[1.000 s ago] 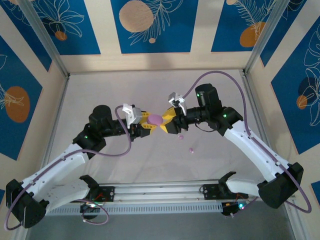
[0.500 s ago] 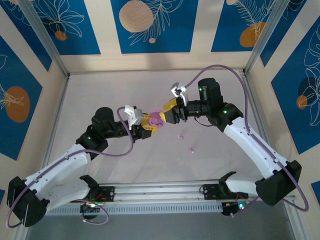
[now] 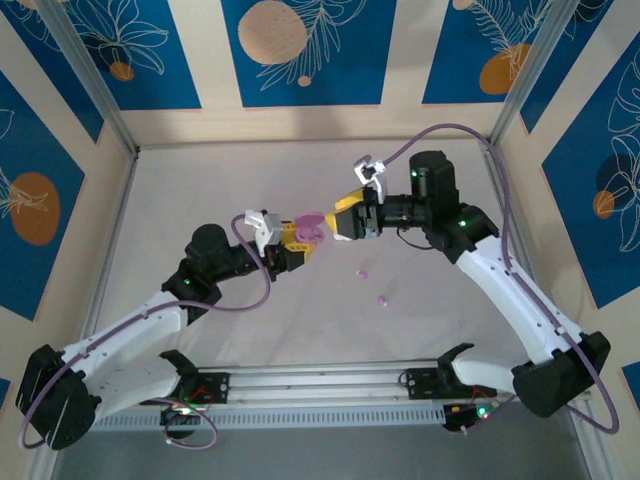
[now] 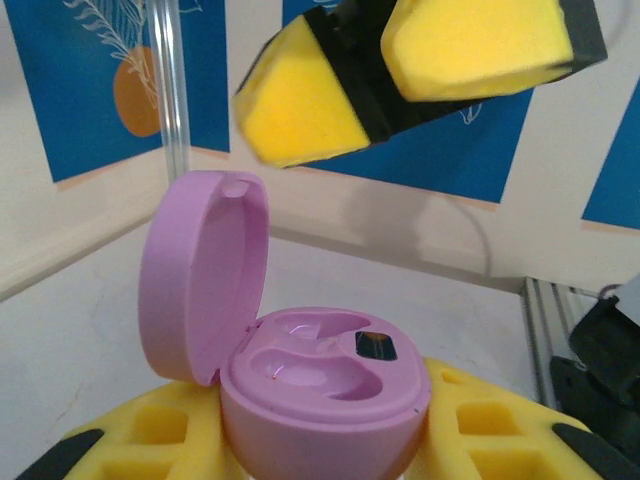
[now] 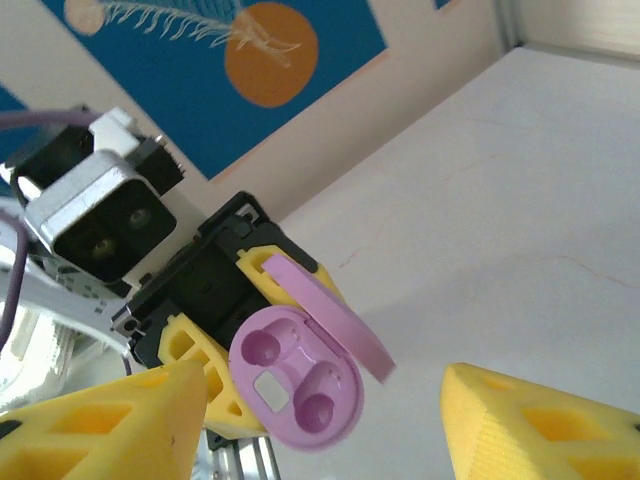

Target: Insert the wireless bluetooth earbuds into the charging case

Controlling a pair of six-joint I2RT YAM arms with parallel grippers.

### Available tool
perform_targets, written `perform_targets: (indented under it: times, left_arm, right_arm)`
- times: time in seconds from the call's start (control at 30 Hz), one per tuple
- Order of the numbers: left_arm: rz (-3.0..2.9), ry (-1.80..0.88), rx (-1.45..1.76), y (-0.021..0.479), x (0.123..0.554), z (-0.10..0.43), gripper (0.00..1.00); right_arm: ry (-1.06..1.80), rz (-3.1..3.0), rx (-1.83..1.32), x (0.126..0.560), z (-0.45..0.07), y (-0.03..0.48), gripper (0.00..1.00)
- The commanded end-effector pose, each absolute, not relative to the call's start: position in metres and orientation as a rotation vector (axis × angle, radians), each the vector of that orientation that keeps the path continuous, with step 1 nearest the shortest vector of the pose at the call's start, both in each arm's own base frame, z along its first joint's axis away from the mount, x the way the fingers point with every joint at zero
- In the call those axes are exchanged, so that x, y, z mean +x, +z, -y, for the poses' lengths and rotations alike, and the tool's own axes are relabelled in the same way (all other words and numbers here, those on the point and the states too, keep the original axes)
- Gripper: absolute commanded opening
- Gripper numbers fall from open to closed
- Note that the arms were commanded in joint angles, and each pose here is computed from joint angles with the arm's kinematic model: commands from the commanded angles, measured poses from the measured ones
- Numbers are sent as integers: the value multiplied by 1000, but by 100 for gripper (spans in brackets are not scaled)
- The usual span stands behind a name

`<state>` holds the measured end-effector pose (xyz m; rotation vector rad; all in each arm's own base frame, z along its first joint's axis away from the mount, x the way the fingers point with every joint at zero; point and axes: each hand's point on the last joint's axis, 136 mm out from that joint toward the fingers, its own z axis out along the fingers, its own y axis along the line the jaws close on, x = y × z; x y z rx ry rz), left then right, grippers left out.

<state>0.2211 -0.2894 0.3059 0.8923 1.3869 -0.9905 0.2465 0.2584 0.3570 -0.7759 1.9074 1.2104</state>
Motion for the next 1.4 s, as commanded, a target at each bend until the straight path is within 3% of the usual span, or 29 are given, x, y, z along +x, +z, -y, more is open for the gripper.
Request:
perform_targets:
  times: [0.0,0.17,0.3,0.6,0.9,1.37]
  left_arm:
    - [-1294,-1000,817,326,224,287,29]
    - [-1282,-985,793,327,225,283,29]
    - [-1286,-981,802,326,223,282,29]
    - [-1290,-954,810,331,219,277,29]
    - [-1290,-941,812,334,216,273,29]
    - [-1291,-929,819,335,214,271,29]
  right_arm:
    - [1159,-2061,-467,264,-223,357,62]
    - [1051,-2409,118,284,-153,275,39]
    - [1037,-2578,299,266,-135,214,37]
    - [736,-2904,373,221,-131,119,36]
    - [457,-3110,315,201,-132,68,34]
    - [360,-3177,222,208,-135,45,34]
